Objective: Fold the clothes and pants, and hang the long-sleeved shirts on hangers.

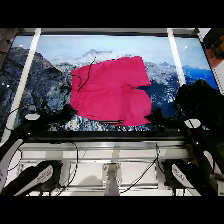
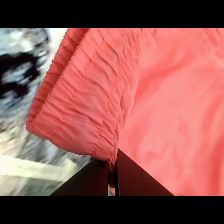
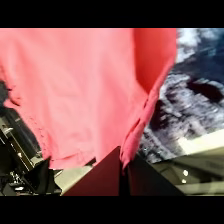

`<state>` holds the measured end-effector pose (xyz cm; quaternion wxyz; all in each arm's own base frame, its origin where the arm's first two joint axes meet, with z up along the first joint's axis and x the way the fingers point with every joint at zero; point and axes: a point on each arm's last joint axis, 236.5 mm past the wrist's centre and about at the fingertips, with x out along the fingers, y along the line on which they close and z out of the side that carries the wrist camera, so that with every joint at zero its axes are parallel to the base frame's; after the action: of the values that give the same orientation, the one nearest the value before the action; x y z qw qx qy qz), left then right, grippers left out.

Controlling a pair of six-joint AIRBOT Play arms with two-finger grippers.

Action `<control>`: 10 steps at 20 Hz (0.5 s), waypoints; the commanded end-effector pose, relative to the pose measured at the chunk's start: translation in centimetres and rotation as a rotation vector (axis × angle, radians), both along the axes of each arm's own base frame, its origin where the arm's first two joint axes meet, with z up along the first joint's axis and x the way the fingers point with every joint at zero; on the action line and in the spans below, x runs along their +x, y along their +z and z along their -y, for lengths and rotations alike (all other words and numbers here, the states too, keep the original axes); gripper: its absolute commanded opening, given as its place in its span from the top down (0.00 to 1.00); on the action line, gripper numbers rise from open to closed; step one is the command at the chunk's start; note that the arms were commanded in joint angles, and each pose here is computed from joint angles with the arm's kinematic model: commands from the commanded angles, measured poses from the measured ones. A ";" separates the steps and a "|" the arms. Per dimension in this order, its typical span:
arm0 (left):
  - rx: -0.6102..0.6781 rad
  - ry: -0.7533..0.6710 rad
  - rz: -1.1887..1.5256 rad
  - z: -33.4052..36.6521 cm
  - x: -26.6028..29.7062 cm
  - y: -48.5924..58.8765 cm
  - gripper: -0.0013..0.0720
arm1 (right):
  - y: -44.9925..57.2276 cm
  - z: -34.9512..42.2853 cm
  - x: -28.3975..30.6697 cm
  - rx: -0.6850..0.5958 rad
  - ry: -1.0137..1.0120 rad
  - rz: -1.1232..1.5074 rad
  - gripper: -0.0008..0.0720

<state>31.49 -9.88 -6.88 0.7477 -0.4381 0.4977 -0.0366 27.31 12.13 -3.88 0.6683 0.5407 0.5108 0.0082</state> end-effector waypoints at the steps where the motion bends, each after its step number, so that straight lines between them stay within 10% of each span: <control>1: 0.171 0.049 0.017 -3.4 -1.4 2.0 0.97 | 2.0 1.4 -1.4 -0.073 -0.027 0.014 0.98; 10: 0.013 0.097 0.229 0.7 -3.5 12.0 0.97 | 11.5 1.3 -1.2 -0.091 -0.016 0.157 0.99</control>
<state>28.74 -9.35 2.80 0.8074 -0.4231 0.4098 -0.0345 25.90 11.09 4.71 0.7140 0.5229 0.4654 0.0151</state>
